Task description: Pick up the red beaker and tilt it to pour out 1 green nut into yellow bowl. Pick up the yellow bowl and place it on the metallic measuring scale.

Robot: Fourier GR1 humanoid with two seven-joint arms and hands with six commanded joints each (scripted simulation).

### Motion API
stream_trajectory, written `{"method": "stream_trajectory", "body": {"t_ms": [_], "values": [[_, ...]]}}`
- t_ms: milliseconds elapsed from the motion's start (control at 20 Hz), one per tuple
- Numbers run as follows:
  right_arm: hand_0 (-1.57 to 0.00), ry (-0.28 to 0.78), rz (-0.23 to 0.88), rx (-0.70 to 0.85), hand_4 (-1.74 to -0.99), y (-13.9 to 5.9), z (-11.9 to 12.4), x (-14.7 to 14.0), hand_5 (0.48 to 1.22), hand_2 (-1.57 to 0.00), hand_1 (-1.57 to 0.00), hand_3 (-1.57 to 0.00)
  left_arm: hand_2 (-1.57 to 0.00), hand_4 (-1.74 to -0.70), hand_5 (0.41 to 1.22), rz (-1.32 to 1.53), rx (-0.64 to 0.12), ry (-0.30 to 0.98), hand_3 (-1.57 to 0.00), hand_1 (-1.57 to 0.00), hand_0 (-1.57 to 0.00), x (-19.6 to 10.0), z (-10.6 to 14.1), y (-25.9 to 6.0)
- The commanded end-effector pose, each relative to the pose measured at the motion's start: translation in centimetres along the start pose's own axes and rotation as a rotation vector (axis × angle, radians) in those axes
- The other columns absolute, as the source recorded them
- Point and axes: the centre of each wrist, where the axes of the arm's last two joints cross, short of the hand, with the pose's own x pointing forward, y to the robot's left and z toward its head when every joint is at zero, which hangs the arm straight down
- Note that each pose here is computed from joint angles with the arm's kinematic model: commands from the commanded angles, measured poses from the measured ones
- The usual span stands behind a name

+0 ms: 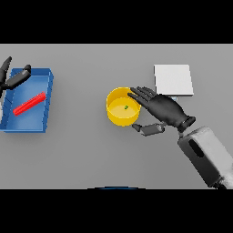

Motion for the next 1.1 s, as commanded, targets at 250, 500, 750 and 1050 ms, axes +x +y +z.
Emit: {"method": "stream_trajectory", "body": {"t_ms": [250, 500, 750, 1050], "values": [[0.0, -0.077, 0.148, 0.178, -1.154, 0.0, -3.1, 0.2, 0.639, 0.0, 0.0, 0.0, 0.0, -0.81, 0.695, 0.001, -0.012, -0.022, 0.0, 0.0, 0.0, 0.1, 0.2, 0.2], [0.0, -0.105, 0.217, 0.324, -1.161, 0.6, -5.4, 0.6, 0.658, 0.0, 0.0, 0.0, 0.0, -0.81, 0.696, 0.001, -0.004, -0.005, 0.0, 0.0, 0.0, -0.2, 0.2, 0.3], [0.0, -0.095, 0.276, 0.436, -1.174, 1.0, -7.3, 0.9, 0.674, 0.0, 0.0, 0.0, 0.0, -0.8, 0.703, -0.009, -0.004, -0.013, 0.0, 0.0, 0.0, -0.2, 0.2, 0.8], [0.0, -0.067, 0.284, 0.491, -1.195, 1.6, -8.4, 0.5, 0.708, 0.0, 0.0, -0.02, 0.0, -0.79, 0.711, -0.025, 0.0, 0.003, 0.0, 0.0, 0.0, -0.3, -0.1, 0.9]]}}
